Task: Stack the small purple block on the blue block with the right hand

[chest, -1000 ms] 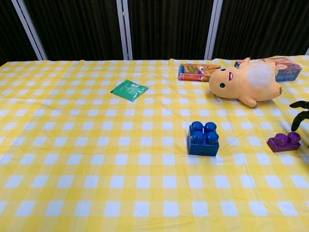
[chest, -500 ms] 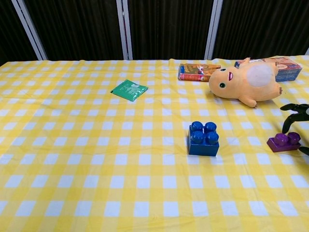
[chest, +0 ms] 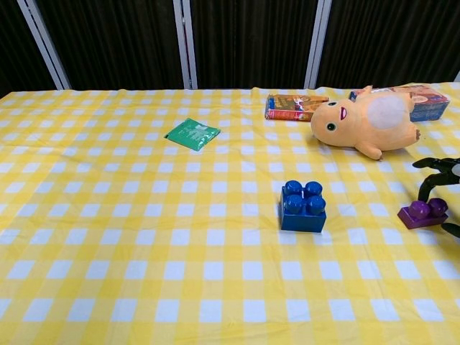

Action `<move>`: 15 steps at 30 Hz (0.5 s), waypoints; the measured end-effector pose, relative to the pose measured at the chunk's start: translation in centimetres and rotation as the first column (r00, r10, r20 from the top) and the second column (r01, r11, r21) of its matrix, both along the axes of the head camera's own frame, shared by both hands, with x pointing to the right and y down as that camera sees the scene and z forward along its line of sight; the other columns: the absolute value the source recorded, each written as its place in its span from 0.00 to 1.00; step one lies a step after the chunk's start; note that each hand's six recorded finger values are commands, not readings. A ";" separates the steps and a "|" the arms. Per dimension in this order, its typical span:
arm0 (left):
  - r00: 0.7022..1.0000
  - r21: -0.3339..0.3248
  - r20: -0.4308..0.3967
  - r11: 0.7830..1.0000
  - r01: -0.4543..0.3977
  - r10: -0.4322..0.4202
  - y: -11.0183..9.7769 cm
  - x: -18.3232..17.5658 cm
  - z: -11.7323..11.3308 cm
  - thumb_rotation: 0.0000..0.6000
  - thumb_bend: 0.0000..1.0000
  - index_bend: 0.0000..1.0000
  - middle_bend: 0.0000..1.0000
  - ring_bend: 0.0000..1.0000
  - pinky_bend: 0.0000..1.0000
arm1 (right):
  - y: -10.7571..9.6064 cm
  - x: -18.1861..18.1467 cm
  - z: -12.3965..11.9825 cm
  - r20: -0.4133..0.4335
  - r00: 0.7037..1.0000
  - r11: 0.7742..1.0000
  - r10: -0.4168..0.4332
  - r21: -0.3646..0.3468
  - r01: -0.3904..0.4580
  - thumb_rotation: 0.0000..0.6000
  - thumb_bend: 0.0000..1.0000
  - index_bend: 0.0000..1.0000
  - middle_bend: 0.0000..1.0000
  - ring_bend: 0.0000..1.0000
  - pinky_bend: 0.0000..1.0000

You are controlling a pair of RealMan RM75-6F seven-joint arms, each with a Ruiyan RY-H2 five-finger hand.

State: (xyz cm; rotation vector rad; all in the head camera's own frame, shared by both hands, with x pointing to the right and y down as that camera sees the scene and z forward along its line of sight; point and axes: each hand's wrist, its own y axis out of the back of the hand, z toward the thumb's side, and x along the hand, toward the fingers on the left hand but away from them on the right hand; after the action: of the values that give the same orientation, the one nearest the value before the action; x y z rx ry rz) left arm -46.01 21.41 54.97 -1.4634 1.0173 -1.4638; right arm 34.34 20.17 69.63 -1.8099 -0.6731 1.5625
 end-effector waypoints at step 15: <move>1.000 0.000 0.001 1.000 0.003 -0.003 0.0 -0.1 0.0 1.00 0.24 0.20 0.00 0.00 0.10 | -0.4 -0.9 0.8 -0.006 1.000 1.000 -0.015 -0.004 0.015 1.00 0.45 0.38 0.00 0.00 0.00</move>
State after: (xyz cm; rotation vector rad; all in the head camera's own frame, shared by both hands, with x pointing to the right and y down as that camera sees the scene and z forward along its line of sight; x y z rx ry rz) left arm -46.06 21.39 54.95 -1.4615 1.0193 -1.4666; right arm 33.49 19.73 70.40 -1.8091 -0.6523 1.5595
